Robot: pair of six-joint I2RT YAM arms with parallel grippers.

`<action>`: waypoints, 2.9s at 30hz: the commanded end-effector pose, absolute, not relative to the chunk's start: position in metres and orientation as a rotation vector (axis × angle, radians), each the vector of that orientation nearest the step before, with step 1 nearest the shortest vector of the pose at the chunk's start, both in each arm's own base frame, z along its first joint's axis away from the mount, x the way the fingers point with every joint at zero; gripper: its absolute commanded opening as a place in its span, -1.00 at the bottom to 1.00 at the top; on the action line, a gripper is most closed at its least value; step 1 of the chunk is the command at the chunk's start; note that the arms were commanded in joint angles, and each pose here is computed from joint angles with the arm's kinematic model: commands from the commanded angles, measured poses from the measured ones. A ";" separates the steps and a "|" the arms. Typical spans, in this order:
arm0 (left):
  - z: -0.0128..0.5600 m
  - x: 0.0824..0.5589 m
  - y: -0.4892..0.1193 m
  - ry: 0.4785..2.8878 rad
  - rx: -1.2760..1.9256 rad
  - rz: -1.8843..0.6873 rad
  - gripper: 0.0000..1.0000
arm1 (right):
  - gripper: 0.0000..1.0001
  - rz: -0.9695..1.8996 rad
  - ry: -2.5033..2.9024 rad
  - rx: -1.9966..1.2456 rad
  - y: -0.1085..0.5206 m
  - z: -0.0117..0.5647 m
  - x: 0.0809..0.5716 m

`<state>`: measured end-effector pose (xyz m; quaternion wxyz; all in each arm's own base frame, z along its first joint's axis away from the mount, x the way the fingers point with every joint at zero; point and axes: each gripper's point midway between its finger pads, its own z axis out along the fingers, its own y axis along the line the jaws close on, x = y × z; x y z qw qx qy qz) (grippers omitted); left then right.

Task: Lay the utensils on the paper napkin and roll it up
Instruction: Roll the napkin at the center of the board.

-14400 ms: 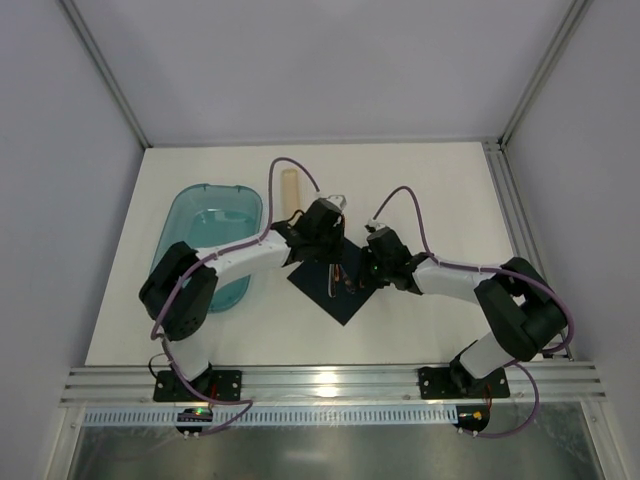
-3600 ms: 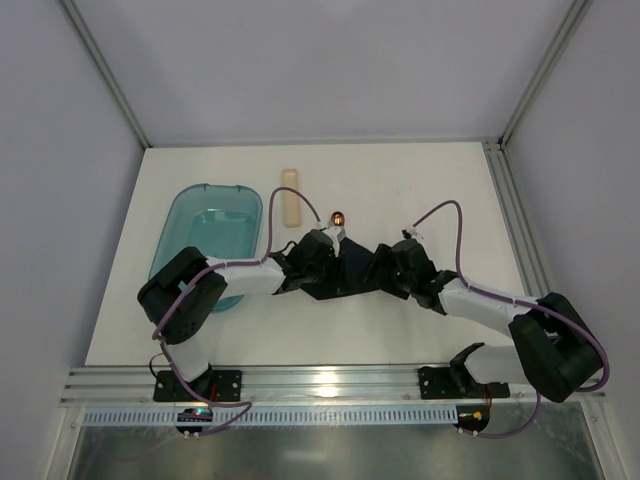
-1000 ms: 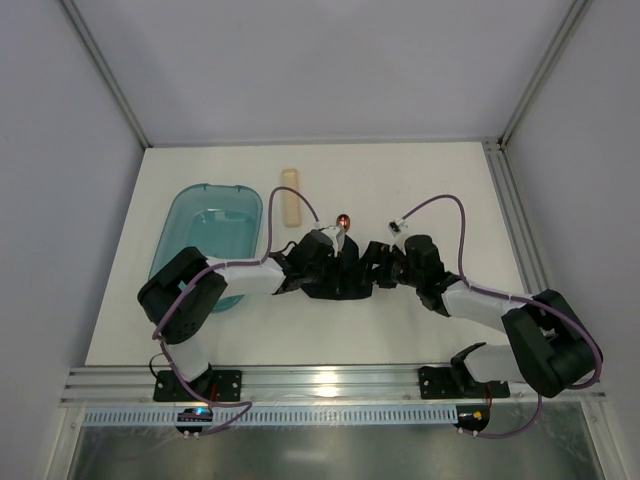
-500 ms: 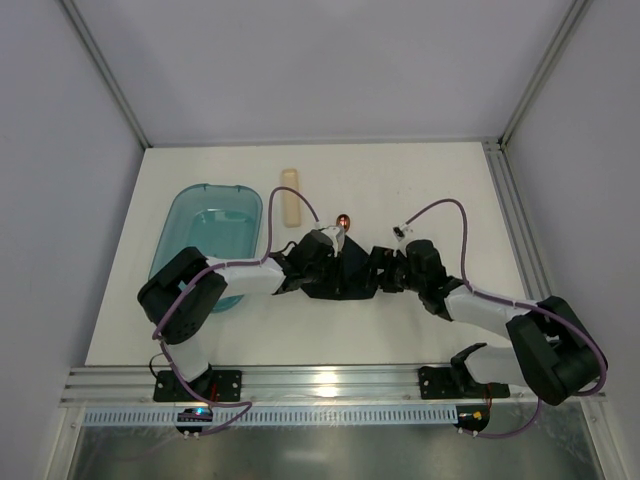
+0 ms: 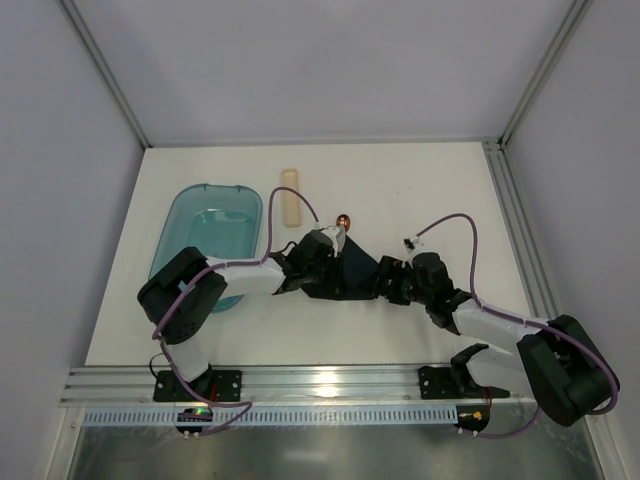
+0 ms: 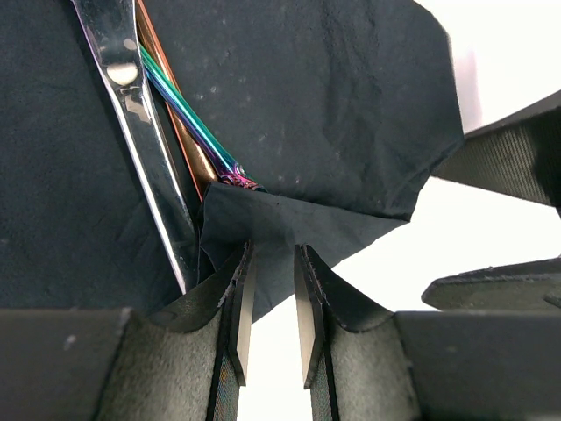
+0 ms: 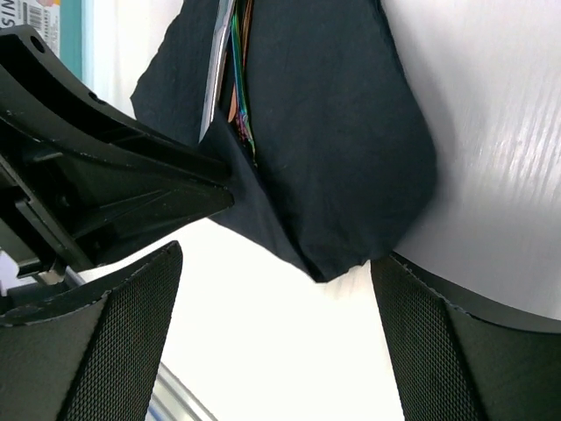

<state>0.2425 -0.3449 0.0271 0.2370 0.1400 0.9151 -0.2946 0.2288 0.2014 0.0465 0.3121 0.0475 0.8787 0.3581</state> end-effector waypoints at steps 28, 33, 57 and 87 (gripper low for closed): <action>0.034 0.250 -0.358 2.478 0.415 -0.822 -0.42 | 0.05 0.907 2.231 -0.145 0.205 0.040 0.233; 0.032 0.249 -0.359 2.481 0.410 -0.834 -0.42 | 0.01 0.890 2.259 -0.176 0.206 0.035 0.232; 0.031 0.248 -0.360 2.477 0.411 -0.850 -0.43 | -0.59 0.722 2.303 -0.203 0.209 0.025 0.236; 0.031 0.249 -0.360 2.479 0.406 -0.842 -0.42 | -0.48 0.857 2.265 -0.190 0.237 0.065 0.233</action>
